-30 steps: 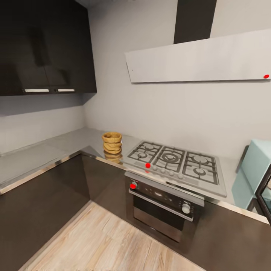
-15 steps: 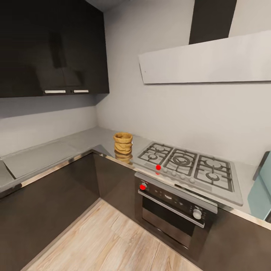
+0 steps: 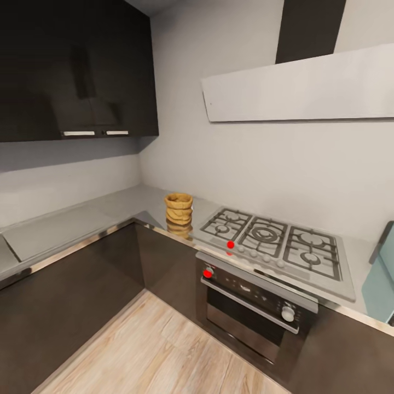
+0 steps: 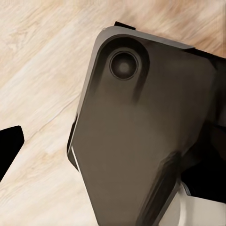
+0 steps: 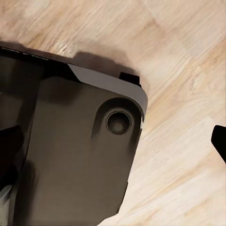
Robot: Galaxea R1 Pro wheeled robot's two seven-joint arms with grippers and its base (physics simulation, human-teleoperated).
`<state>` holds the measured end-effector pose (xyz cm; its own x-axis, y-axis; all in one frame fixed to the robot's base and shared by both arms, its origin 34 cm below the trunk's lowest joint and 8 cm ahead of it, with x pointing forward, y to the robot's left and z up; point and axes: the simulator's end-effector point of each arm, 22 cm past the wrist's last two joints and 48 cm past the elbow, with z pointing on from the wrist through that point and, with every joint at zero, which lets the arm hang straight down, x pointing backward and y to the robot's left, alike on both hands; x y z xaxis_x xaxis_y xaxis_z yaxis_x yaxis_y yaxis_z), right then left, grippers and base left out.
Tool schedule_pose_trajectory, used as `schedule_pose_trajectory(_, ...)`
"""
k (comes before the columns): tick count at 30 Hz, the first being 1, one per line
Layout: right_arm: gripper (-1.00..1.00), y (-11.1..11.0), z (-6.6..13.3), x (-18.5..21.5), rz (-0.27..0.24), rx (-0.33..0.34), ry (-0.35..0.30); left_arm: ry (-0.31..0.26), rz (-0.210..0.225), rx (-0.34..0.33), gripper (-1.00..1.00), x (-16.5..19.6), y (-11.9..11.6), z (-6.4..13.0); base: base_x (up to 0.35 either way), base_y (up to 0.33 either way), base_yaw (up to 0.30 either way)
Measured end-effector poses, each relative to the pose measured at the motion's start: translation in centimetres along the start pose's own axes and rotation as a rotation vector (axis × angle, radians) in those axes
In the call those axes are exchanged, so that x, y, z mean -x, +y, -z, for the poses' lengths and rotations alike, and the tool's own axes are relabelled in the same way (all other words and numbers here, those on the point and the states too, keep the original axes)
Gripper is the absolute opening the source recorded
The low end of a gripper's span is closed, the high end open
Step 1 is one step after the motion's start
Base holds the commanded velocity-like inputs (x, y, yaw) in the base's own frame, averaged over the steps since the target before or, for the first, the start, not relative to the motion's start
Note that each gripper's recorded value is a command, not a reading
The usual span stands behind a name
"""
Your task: In the kitchen, take the popcorn bag from the countertop, put it into the microwave, and heat it until the popcorn is cooked so the cooked popcorn ends up inside the bag.
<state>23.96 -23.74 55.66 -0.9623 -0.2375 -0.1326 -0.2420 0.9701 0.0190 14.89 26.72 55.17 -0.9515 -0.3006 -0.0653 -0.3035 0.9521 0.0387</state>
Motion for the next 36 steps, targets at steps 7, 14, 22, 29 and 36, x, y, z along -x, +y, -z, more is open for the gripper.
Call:
schedule_pose_trajectory(7,1.0,-0.23,0.01,-0.02,0.0,-0.004,0.0,0.0,0.0,-0.002,1.0,0.03,-0.03,0.0,0.186,0.0,0.0)
schedule_pose_trajectory(14,1.0,-0.61,0.03,-0.01,-0.001,-0.006,-0.003,0.0,0.0,-0.002,1.0,0.0,-0.02,0.0,0.226,0.0,0.0)
schedule_pose_trajectory(22,1.0,-0.74,0.03,-0.08,-0.004,-0.012,0.0,0.0,0.0,-0.002,1.0,-0.03,-0.01,0.01,0.279,0.0,0.003)
schedule_pose_trajectory(29,1.0,-0.77,0.03,-0.03,0.003,-0.013,-0.003,-0.001,0.0,-0.002,1.0,0.01,-0.04,0.01,0.32,0.0,0.216)
schedule_pose_trajectory(36,1.0,-0.4,0.01,0.03,0.005,-0.007,-0.002,0.0,0.0,-0.002,1.0,0.0,-0.02,0.0,0.259,0.0,0.194)
